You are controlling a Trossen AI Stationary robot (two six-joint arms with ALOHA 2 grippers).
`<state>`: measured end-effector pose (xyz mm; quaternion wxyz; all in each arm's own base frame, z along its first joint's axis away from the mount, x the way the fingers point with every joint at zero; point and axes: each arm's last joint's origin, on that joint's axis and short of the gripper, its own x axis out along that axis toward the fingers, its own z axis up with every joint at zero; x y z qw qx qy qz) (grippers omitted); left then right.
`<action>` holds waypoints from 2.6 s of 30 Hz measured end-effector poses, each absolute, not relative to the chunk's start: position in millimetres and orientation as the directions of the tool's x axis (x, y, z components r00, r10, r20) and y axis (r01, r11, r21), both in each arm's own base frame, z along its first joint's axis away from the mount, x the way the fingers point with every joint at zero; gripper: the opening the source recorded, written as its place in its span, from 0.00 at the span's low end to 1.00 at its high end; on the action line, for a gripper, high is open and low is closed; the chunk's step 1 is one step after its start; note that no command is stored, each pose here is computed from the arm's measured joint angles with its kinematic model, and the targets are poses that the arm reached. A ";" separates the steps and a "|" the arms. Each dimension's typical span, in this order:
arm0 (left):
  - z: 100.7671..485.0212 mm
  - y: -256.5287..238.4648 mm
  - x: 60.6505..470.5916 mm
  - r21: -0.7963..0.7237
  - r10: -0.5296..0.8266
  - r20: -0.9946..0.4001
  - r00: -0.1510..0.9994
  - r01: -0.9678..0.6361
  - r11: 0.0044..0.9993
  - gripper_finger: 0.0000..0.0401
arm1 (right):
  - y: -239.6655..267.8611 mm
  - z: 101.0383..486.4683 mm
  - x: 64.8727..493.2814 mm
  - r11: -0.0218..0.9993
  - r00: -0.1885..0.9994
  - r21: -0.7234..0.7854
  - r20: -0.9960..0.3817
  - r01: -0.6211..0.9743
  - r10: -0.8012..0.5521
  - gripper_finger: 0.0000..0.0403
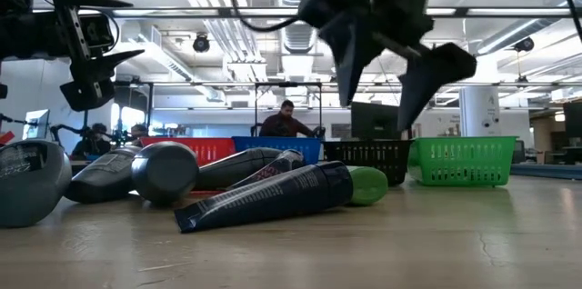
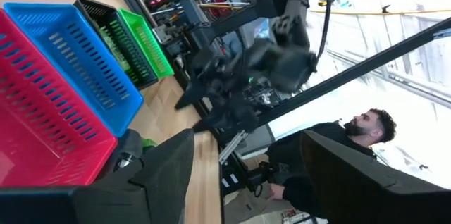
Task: Pick & Place Travel size toiletries
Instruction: Put the shampoo into the black bin, then put the deodorant into the red bin
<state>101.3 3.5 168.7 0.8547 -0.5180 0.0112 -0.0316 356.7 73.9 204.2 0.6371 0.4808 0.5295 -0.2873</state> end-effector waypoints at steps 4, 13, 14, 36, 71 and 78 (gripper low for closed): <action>168.1 3.4 101.5 -0.893 -0.068 0.007 0.998 0.037 0.449 0.66 | 88.0 193.3 378.8 0.384 0.276 0.316 -0.948 0.868 0.156 0.81; 166.3 3.1 102.1 -0.905 -0.082 -0.013 0.997 0.023 0.424 0.66 | 101.6 146.2 408.0 0.448 0.114 0.152 -0.987 0.881 0.111 0.80; 166.2 3.1 102.1 -0.907 -0.082 -0.015 0.997 0.021 0.420 0.66 | 101.7 143.8 409.5 0.457 0.107 0.148 -0.988 0.877 0.114 0.79; 164.9 3.0 102.3 -0.886 -0.085 -0.029 0.996 0.014 0.464 0.66 | 26.8 266.3 349.7 0.138 0.250 0.234 -0.961 0.962 -0.114 0.32; 213.2 -8.8 148.0 -0.642 -0.141 -0.751 0.645 -0.664 0.385 0.66 | 32.9 269.4 264.5 0.463 0.057 -0.038 -0.980 0.885 -0.189 0.87; 218.1 -47.5 197.1 -0.444 -0.097 -0.891 0.444 -0.805 0.393 0.66 | 38.3 277.7 244.9 0.465 0.040 -0.083 -0.968 0.882 -0.249 0.87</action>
